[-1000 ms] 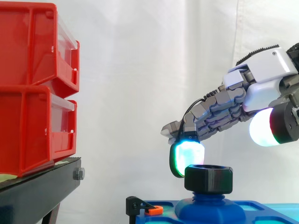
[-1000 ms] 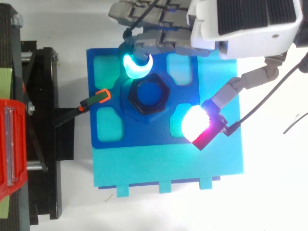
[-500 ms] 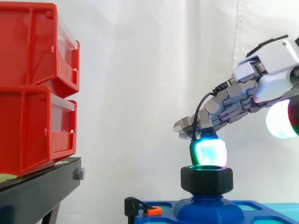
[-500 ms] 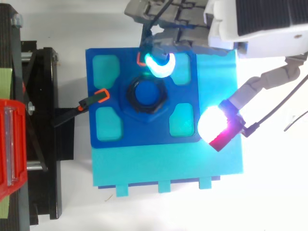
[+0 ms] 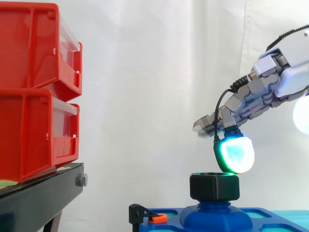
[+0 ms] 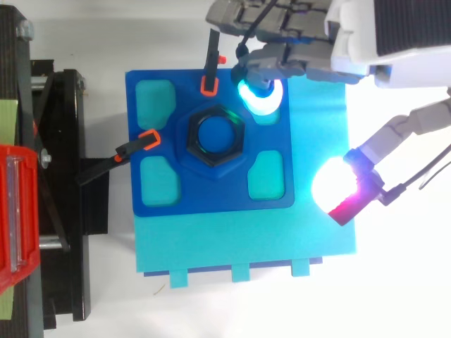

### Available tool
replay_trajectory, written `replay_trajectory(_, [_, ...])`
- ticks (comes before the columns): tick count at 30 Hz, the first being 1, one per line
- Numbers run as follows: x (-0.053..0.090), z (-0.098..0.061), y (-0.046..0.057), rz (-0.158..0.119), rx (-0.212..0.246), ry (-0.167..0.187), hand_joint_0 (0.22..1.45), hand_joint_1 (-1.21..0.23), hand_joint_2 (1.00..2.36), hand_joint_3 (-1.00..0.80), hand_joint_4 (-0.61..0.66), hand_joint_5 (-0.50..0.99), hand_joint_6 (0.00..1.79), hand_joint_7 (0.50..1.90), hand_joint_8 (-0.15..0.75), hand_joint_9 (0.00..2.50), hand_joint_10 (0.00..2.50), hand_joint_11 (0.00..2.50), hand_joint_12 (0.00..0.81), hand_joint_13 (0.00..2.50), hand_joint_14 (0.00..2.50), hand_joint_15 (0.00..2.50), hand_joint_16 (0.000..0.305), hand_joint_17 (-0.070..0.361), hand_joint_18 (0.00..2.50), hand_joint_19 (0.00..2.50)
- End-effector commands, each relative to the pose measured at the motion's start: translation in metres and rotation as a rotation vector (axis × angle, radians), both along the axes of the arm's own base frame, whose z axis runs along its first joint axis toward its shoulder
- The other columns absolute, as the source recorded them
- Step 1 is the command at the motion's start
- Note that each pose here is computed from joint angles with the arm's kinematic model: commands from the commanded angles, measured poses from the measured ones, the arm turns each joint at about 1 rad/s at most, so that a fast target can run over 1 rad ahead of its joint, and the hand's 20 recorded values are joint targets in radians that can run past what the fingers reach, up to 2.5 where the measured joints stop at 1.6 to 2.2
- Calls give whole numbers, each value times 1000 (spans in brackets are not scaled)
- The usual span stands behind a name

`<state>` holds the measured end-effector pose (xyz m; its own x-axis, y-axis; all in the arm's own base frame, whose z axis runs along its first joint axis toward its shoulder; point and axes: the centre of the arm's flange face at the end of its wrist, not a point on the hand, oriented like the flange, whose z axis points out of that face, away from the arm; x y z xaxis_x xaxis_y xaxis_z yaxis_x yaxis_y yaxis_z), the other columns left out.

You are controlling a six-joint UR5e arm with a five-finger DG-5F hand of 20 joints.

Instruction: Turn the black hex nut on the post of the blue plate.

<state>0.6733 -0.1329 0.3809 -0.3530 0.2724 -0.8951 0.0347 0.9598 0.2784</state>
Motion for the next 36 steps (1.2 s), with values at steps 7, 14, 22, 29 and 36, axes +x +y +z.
replay_trajectory(7, [-11, 35, 4, -13, 6, -45, 327, -553, 1000, -500, 277, -254, 503, 947, 242, 0, 0, 0, 417, 13, 0, 0, 58, 130, 0, 0])
replay_trajectory(14, [-7, 62, 1, -65, 76, -99, 340, -675, 1000, -500, 204, -283, 502, 802, 227, 0, 0, 0, 408, 0, 0, 0, 57, 129, 0, 0])
replay_trajectory(22, [4, 47, 9, -65, 82, -149, 343, -624, 1000, -500, 196, -285, 502, 785, 226, 0, 0, 0, 409, 0, 0, 0, 58, 130, 0, 0])
replay_trajectory(29, [13, 12, 18, -71, 106, -210, 343, -647, 1000, -500, 193, -285, 502, 786, 225, 0, 0, 0, 407, 0, 0, 0, 58, 130, 0, 0])
replay_trajectory(36, [25, -7, 19, -68, 119, -256, 344, -642, 1000, -500, 193, -284, 502, 785, 225, 0, 0, 0, 407, 0, 0, 0, 58, 130, 0, 0])
